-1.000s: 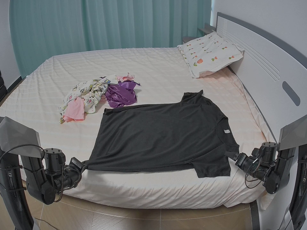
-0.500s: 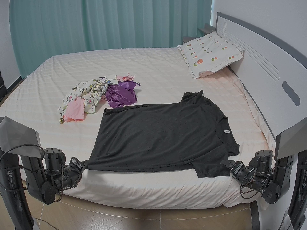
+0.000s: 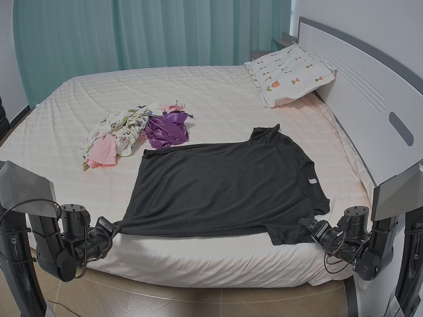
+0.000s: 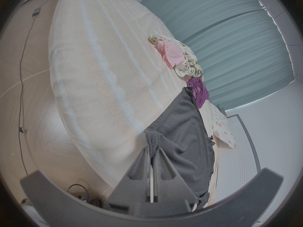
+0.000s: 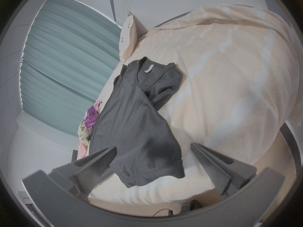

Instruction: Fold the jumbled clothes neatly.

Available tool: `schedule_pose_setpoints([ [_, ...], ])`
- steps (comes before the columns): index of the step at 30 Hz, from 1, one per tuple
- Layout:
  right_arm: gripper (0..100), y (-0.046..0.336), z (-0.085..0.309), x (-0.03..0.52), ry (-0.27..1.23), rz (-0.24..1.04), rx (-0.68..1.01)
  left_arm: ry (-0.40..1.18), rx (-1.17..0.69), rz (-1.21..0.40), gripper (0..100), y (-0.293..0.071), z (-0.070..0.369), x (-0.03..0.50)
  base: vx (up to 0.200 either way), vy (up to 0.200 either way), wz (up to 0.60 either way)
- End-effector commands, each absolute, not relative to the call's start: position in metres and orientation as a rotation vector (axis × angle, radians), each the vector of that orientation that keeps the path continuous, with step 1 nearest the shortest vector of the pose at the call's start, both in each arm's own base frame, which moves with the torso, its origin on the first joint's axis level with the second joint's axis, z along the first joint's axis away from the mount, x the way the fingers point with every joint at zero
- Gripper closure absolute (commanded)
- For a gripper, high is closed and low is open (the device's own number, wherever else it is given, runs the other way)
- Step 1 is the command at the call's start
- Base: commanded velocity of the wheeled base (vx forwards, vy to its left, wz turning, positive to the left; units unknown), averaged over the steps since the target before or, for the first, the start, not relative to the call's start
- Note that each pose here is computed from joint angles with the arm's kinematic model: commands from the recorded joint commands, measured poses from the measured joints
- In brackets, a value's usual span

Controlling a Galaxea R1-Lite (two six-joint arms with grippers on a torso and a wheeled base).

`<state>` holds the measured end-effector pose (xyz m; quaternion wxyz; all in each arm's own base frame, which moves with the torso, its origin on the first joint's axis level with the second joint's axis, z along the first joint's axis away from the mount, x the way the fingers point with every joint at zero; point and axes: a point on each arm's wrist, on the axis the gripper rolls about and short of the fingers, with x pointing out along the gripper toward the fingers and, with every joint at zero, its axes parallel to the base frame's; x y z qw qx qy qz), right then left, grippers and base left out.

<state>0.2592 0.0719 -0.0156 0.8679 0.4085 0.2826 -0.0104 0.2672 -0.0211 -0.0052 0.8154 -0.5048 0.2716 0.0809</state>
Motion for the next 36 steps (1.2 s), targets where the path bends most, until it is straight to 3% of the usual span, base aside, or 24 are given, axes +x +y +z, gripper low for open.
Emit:
schedule_pose_setpoints([
  [1, 0, 0.081, -0.014, 0.262, 0.569, 0.006, 0.85, 0.58, -1.077, 0.173, 100, -0.021, -0.006, 0.267, 0.0, 0.0, 0.0],
  [8, 0, 0.082, -0.014, 0.262, 0.573, 0.009, 0.85, 0.579, -1.077, 0.172, 100, -0.021, -0.005, 0.268, 0.0, 0.0, 0.0],
  [9, 100, 0.082, -0.013, 0.26, 0.575, 0.007, 0.851, 0.579, -1.077, 0.172, 100, -0.021, -0.005, 0.268, 0.0, 0.0, 0.0],
  [26, 100, 0.064, 0.005, 0.215, 0.643, -0.03, 0.838, 0.575, -1.085, 0.18, 100, -0.019, -0.003, 0.264, 0.0, 0.0, 0.0],
  [32, 100, 0.06, 0.022, 0.205, 0.61, -0.017, 0.842, 0.531, -1.085, 0.14, 100, -0.021, 0.011, 0.246, 0.0, 0.0, 0.0],
  [36, 100, 0.058, 0.031, 0.192, 0.668, -0.026, 0.79, 0.507, -1.041, 0.115, 100, -0.031, 0.018, 0.236, 0.0, 0.0, 0.0],
])
